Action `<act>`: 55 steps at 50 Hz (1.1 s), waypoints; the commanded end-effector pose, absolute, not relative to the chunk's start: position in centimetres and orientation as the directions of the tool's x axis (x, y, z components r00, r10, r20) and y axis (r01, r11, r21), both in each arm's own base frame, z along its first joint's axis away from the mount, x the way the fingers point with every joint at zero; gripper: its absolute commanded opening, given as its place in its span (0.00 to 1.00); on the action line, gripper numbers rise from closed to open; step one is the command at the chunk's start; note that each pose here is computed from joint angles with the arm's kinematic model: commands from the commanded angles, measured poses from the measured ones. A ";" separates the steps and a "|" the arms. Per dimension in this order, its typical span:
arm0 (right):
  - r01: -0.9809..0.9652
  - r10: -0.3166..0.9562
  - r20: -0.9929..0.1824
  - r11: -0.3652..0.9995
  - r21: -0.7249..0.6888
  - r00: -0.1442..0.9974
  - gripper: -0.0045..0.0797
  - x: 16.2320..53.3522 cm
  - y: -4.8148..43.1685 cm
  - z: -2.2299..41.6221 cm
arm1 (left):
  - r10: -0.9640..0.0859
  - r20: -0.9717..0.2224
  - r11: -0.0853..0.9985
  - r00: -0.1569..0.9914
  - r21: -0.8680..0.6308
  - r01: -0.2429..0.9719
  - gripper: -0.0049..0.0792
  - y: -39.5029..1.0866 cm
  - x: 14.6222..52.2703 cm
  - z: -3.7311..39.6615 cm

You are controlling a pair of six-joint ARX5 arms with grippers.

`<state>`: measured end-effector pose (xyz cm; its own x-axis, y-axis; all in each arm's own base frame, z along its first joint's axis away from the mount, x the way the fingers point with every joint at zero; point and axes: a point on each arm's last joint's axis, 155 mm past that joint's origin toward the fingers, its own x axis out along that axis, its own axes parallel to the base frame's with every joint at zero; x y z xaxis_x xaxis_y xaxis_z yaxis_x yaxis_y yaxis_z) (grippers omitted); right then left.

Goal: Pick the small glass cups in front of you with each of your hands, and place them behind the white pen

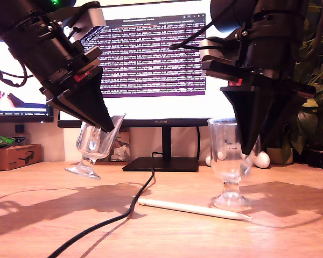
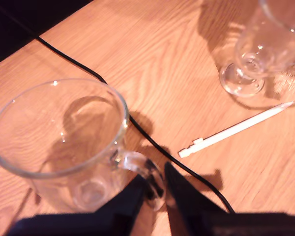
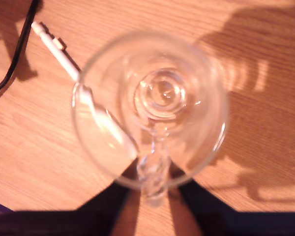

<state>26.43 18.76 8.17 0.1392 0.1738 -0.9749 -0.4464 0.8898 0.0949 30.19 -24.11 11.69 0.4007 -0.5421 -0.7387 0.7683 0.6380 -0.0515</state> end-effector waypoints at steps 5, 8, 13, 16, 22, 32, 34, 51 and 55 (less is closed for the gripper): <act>-0.455 0.173 -0.977 0.885 0.098 0.126 0.27 26.3 19.2 8.1 | -0.560 -0.715 0.628 0.419 -0.036 0.777 0.03 -24.7 30.7 12.6; -0.455 0.173 -0.977 0.885 0.098 0.125 0.27 26.3 19.2 8.1 | -0.567 -0.704 0.627 0.428 -0.032 0.778 0.03 -24.9 30.9 12.9; -0.456 0.184 -0.977 0.882 0.115 0.110 0.30 26.0 19.4 8.1 | -0.599 -0.679 0.610 0.425 -0.043 0.791 0.03 -25.5 31.0 13.5; -0.463 0.205 -0.975 0.875 0.142 0.089 0.33 25.5 19.7 8.2 | -0.610 -0.674 0.600 0.416 -0.051 0.798 0.03 -25.8 30.8 13.6; -0.472 0.237 -0.969 0.863 0.178 0.069 0.35 25.0 20.2 8.5 | -0.629 -0.665 0.584 0.403 -0.062 0.810 0.03 -26.3 30.6 13.8; -0.482 0.287 -0.956 0.847 0.223 0.063 0.36 24.6 20.9 9.4 | -0.672 -0.638 0.549 0.376 -0.088 0.831 0.03 -27.1 30.1 14.4; -0.482 0.290 -0.955 0.847 0.223 0.067 0.36 24.6 20.9 9.5 | -0.684 -0.629 0.537 0.370 -0.092 0.838 0.03 -27.5 30.0 14.6; -0.452 0.310 -0.941 0.864 0.222 0.132 0.41 25.7 19.7 11.2 | -0.731 -0.603 0.477 0.320 -0.117 0.871 0.03 -29.2 28.6 15.2; -0.438 0.313 -0.939 0.871 0.222 0.146 0.42 26.0 19.1 11.6 | -0.736 -0.602 0.468 0.310 -0.120 0.876 0.03 -29.4 28.4 15.2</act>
